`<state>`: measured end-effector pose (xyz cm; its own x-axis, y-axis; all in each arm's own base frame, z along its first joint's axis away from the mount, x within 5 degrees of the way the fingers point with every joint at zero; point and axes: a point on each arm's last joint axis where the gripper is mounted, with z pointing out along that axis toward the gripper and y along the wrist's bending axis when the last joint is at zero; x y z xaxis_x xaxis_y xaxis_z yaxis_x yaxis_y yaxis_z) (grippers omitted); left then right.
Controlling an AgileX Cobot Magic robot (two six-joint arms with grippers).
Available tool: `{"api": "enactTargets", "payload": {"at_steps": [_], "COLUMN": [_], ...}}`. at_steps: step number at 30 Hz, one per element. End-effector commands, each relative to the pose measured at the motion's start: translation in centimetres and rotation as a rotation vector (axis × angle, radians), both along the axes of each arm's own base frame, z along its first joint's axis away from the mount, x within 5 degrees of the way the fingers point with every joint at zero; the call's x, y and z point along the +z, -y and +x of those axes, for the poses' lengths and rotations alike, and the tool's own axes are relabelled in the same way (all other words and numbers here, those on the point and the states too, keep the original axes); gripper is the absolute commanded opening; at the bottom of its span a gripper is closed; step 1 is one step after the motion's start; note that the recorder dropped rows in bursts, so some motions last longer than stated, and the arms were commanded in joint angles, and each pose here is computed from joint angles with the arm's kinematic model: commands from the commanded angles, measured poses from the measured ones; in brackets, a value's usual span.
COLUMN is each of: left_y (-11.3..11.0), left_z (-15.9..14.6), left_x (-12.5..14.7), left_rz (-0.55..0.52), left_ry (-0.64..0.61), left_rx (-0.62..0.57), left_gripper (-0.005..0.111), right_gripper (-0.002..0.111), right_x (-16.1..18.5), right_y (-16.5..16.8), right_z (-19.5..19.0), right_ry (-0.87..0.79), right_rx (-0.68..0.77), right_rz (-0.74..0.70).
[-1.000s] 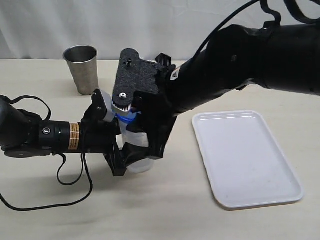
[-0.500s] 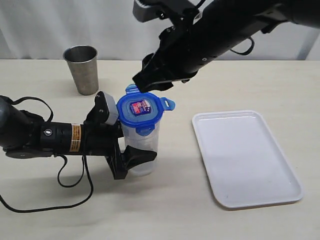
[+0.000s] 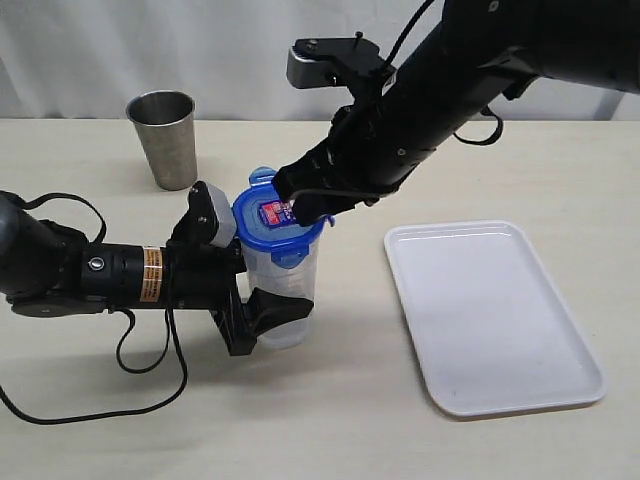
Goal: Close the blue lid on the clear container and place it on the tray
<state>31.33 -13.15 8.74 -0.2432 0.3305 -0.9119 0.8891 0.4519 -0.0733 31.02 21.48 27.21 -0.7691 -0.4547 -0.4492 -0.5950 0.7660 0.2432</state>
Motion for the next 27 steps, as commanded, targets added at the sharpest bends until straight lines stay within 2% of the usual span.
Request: {"api": "enactTargets", "payload": {"at_steps": [1, 5, 27], "left_y": [-0.1, -0.1, 0.0], "left_z": [0.0, 0.0, 0.0], "left_x": [-0.4, -0.4, -0.3], "left_rz": [0.027, 0.027, 0.019], "left_ry": [-0.017, -0.017, -0.014], "left_rx": [0.024, 0.024, 0.021], "left_gripper": [0.000, 0.000, 0.000], "right_gripper": [0.041, 0.048, 0.045], "right_x": [-1.2, -2.0, -7.7], "right_y": [0.1, 0.0, -3.0], "right_z": [0.5, 0.6, 0.1], "right_ry": [-0.028, -0.065, -0.394], "right_rx": [-0.028, -0.025, 0.113], "right_rz": [-0.026, -0.038, 0.128]}}
